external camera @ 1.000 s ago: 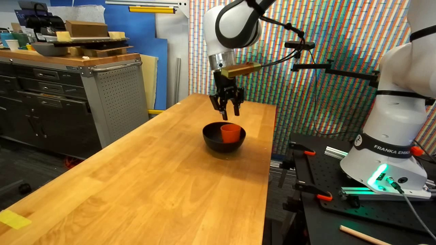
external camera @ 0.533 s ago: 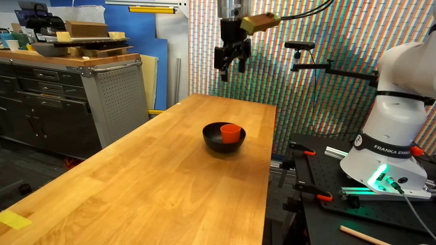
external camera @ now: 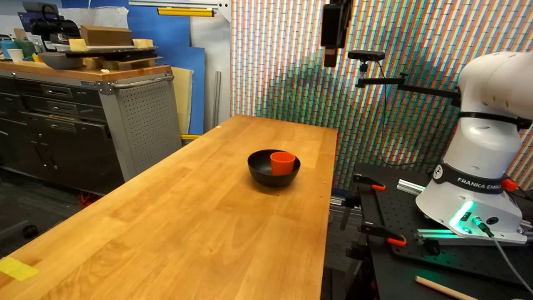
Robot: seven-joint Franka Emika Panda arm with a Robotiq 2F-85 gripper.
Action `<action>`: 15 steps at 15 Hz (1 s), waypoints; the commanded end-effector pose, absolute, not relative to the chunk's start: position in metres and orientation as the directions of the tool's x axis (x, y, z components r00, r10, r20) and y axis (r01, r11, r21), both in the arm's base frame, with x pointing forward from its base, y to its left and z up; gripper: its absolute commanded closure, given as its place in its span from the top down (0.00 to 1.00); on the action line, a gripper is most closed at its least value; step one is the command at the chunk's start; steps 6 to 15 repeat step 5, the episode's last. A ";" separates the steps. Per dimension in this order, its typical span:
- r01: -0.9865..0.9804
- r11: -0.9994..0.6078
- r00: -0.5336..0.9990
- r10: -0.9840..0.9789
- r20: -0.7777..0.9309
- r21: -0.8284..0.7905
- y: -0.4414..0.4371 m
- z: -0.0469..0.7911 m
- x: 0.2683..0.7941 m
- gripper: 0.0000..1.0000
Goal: Put the orange plastic cup inside the black bowl
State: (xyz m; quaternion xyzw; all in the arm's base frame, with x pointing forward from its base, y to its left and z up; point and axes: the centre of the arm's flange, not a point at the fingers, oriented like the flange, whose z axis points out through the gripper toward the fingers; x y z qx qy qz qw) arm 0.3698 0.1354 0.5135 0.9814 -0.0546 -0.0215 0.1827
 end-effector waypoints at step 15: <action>0.010 -0.940 0.994 -0.028 -0.105 0.340 0.149 0.508 0.359 1.00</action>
